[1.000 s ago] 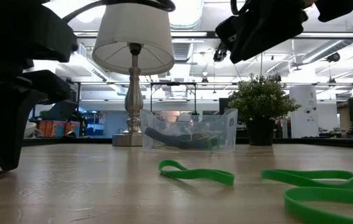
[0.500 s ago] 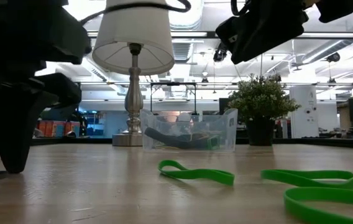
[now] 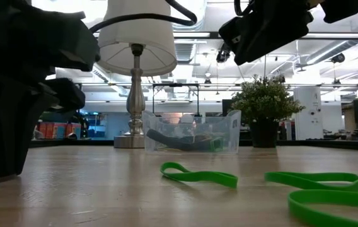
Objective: Pick and place rubber bands into bin
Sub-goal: Put the purple rubber band into the transparent bin
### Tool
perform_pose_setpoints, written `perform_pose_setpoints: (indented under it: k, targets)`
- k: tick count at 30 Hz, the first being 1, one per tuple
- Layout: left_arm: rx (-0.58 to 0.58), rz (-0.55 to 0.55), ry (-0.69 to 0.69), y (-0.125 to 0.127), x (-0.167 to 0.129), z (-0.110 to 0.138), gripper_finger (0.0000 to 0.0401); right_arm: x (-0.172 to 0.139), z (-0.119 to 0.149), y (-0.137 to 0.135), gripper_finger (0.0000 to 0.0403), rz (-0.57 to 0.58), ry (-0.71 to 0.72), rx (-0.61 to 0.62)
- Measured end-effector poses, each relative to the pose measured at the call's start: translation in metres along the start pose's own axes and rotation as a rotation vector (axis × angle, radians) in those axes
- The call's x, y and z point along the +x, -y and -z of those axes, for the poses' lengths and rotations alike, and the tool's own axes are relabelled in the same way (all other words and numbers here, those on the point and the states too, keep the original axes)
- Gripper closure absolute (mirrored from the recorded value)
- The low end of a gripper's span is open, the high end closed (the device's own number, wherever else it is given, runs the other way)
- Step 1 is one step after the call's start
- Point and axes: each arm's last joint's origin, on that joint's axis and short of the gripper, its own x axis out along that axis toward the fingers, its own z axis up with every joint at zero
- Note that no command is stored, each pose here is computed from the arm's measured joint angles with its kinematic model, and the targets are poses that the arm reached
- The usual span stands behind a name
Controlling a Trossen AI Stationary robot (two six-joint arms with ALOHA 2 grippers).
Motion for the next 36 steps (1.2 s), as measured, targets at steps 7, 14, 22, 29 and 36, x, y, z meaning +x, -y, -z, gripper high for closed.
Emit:
perform_pose_setpoints:
  k: [7, 14, 22, 29, 36]
  targets:
    - [0.048, -0.074, 0.014, 0.001, -0.009, -0.003, 0.04, 0.0, 0.001, 0.0, 0.0334, 0.0, -0.002, 0.0]
    - [0.143, -0.199, 0.087, 0.011, -0.026, -0.007, 0.0401, 0.0, 0.001, 0.0, 0.0335, 0.0, -0.008, 0.001]
    - [0.123, -0.282, 0.081, 0.008, -0.026, -0.004, 0.0401, 0.001, 0.002, 0.0, 0.0335, 0.001, -0.01, 0.001]
    - [0.115, -0.225, 0.059, 0.009, -0.026, -0.004, 0.0401, 0.001, 0.002, 0.0, 0.0335, 0.001, -0.01, 0.009]
    - [0.11, -0.208, 0.057, 0.008, -0.026, -0.005, 0.0401, 0.001, 0.002, 0.0, 0.0335, 0.0, -0.01, 0.02]
